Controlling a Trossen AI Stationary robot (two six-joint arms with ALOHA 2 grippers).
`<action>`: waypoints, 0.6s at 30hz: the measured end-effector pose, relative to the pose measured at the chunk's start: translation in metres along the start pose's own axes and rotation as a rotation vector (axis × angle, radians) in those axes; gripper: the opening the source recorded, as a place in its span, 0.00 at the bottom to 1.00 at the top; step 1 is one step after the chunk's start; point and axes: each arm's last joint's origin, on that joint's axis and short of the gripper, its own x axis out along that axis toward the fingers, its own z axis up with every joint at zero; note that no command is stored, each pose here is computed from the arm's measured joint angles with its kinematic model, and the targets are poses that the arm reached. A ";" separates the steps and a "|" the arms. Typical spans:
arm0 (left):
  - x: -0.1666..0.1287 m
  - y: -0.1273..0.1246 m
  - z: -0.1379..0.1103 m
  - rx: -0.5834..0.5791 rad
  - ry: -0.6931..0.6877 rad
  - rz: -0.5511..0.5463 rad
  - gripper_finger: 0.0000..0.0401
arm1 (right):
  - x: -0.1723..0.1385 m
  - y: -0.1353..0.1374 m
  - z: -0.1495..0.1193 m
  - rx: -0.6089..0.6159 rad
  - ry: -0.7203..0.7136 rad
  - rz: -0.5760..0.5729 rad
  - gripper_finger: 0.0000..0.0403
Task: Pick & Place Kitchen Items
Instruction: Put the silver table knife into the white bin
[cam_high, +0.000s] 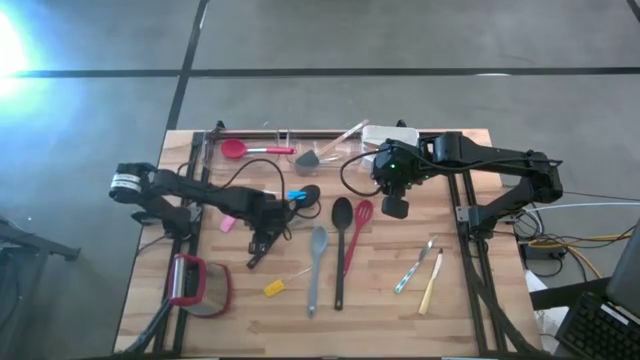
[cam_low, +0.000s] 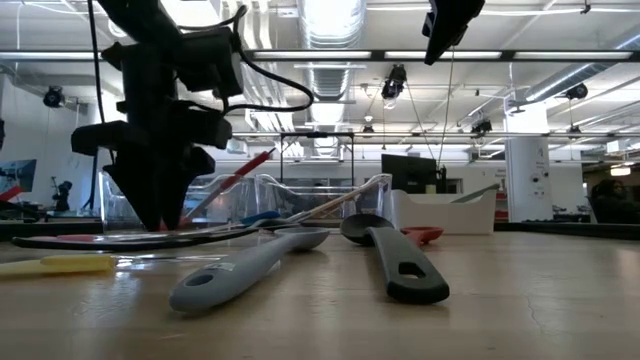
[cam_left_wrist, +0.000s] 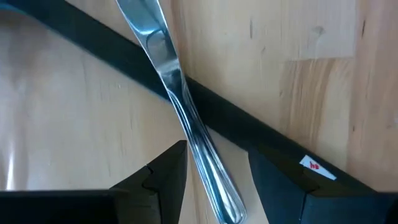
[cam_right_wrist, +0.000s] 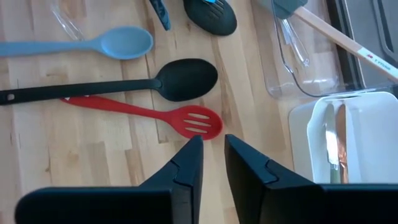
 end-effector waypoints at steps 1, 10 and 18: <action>0.002 0.000 -0.001 -0.001 0.004 0.000 0.44 | 0.000 0.000 0.000 0.000 0.000 0.000 0.14; 0.008 0.004 -0.008 -0.017 0.027 0.055 0.44 | 0.000 0.000 0.000 -0.004 -0.003 0.000 0.16; 0.015 0.006 -0.015 -0.030 0.023 0.057 0.44 | 0.000 0.000 0.001 -0.003 -0.005 0.000 0.15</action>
